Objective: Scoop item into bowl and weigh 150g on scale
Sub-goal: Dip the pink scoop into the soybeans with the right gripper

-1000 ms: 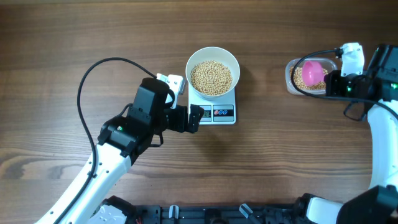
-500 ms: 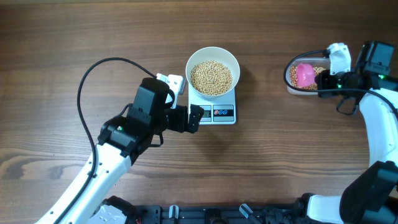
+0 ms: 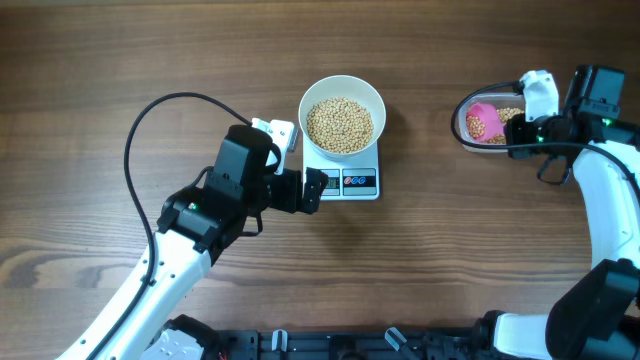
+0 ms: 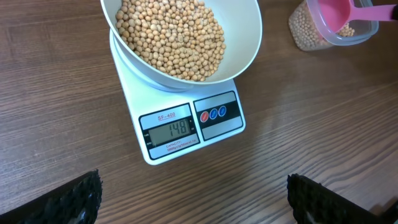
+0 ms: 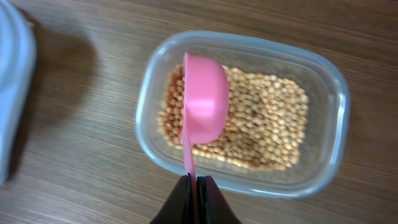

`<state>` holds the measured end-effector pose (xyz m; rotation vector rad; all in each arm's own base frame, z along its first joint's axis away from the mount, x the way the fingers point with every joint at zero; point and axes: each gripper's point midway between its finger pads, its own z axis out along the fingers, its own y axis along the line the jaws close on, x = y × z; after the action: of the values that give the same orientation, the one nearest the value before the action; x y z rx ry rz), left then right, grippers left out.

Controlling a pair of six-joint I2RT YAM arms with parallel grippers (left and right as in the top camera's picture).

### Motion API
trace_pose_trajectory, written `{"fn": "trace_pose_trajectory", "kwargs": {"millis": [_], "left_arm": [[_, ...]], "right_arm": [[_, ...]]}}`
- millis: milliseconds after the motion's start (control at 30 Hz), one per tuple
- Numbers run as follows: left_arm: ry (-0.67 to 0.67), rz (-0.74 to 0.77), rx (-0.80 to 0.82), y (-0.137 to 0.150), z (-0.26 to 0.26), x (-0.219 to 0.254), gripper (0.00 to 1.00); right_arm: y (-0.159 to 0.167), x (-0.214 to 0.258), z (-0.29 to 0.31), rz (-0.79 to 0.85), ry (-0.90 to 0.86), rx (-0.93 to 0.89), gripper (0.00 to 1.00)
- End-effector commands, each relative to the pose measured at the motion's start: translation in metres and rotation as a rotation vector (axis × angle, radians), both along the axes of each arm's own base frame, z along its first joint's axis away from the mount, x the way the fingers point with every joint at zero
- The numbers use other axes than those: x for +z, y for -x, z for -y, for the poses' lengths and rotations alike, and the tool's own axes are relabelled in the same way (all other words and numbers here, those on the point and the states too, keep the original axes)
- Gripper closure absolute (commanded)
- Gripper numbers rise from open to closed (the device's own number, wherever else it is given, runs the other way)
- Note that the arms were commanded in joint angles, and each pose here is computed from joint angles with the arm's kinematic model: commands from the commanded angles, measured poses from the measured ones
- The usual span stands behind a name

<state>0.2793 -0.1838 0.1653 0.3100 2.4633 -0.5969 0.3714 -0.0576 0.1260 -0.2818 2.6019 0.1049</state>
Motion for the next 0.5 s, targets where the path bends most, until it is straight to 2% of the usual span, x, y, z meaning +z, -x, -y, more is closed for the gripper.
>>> {"fn": "trace_pose_trajectory", "kwargs": {"millis": [0, 133, 467], "left_arm": [[-0.011, 0.023, -0.013, 0.0, 0.0, 0.003, 0.0], [-0.011, 0.023, -0.013, 0.0, 0.0, 0.003, 0.0], [-0.012, 0.023, -0.013, 0.0, 0.0, 0.003, 0.0]], "right_arm": [[-0.003, 0.008, 0.013, 0.027, 0.074, -0.019, 0.96], [-0.003, 0.023, 0.012, 0.069, 0.085, -0.02, 0.96], [-0.002, 0.024, 0.012, 0.073, 0.114, 0.029, 0.96]]}}
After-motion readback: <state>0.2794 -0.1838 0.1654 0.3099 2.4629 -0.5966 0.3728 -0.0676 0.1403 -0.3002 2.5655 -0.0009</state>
